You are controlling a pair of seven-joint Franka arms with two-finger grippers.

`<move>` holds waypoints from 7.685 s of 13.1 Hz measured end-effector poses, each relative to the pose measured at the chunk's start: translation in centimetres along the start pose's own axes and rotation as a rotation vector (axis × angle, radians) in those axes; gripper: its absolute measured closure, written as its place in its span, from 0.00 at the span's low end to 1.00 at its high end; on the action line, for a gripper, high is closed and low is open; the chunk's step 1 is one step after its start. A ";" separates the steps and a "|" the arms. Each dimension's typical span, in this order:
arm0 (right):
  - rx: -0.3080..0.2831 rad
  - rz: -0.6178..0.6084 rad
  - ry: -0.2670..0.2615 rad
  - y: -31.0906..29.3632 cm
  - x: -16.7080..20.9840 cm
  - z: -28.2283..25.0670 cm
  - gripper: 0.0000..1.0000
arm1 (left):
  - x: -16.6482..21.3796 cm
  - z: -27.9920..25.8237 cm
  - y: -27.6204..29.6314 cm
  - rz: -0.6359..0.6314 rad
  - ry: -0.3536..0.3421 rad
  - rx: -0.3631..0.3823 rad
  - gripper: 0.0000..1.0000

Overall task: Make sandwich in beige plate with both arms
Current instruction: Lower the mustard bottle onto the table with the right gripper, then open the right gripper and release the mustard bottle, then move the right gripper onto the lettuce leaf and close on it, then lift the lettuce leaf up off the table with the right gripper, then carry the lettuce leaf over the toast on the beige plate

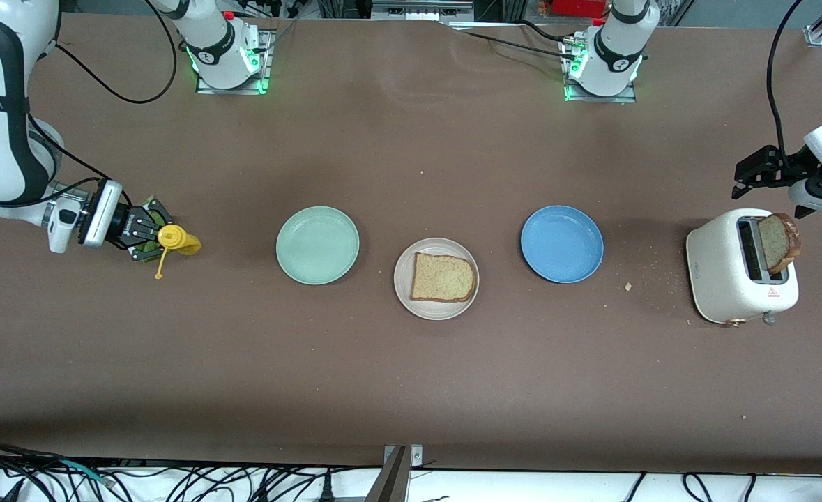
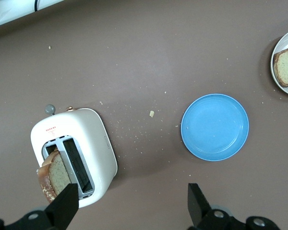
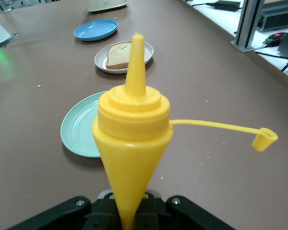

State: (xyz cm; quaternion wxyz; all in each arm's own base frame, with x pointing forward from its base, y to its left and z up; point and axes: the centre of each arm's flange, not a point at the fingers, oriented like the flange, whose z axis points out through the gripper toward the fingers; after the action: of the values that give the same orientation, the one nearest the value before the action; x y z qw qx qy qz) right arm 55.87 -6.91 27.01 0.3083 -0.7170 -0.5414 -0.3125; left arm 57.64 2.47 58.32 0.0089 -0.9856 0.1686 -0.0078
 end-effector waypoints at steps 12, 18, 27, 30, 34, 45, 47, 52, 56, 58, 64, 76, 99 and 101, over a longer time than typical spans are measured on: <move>-0.019 -0.033 0.188 0.3 -7.5 3.2 0.95 | 0.0 0.0 0.0 0.000 0.000 0.000 0.00; 0.004 -0.069 0.201 -1.2 -9.3 5.7 0.95 | 0.0 0.0 0.0 0.000 0.000 0.000 0.00; 0.018 -0.071 0.228 -4.0 -11.7 7.9 0.71 | 0.1 -0.1 -0.1 0.000 0.010 0.004 0.00; 0.018 -0.069 0.228 -4.0 -11.8 8.0 0.40 | 0.1 -0.1 -0.1 0.000 0.010 0.004 0.00; 0.021 0.016 0.222 -3.8 -11.8 7.6 0.00 | 0.1 -0.1 -0.1 0.000 0.010 0.004 0.00; 0.098 0.273 -0.287 0.9 -9.4 -5.2 0.00 | 0.2 -0.1 0.0 0.001 0.012 0.005 0.00; 0.077 0.405 -0.437 0.8 -8.9 -7.2 0.00 | 0.3 -0.1 0.2 0.004 0.017 0.007 0.00; -0.057 0.707 -0.755 0.7 -5.6 -8.5 0.00 | 0.5 -0.2 0.3 0.008 0.023 0.009 0.00; -0.203 0.847 -0.832 0.1 -6.7 -4.4 0.00 | 0.5 -0.2 0.5 0.012 0.024 0.009 0.00; -0.233 0.858 -0.834 -0.6 -8.9 -2.7 0.00 | 0.6 -0.2 0.6 0.014 0.024 0.009 0.00; -0.278 0.858 -0.835 -0.7 -12.0 -0.7 0.01 | 0.6 -0.2 0.7 0.015 0.024 0.009 0.00; -0.261 0.829 -0.848 -0.4 -11.4 -1.9 0.86 | 0.6 -0.1 0.7 0.015 0.024 0.009 0.00; -0.365 1.602 -0.508 -2.6 30.5 15.5 0.91 | 0.8 -0.1 0.7 0.016 0.030 0.011 0.00; -0.397 1.710 -0.440 -4.2 32.3 22.3 0.91 | 0.8 0.0 0.6 0.014 0.030 0.011 0.00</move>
State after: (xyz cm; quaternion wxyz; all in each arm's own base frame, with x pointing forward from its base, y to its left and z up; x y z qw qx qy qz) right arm 61.43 30.26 38.98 0.1954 -0.9581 0.1935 0.0796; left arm 58.17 1.64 58.34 0.0120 -0.9841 0.1758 -0.0234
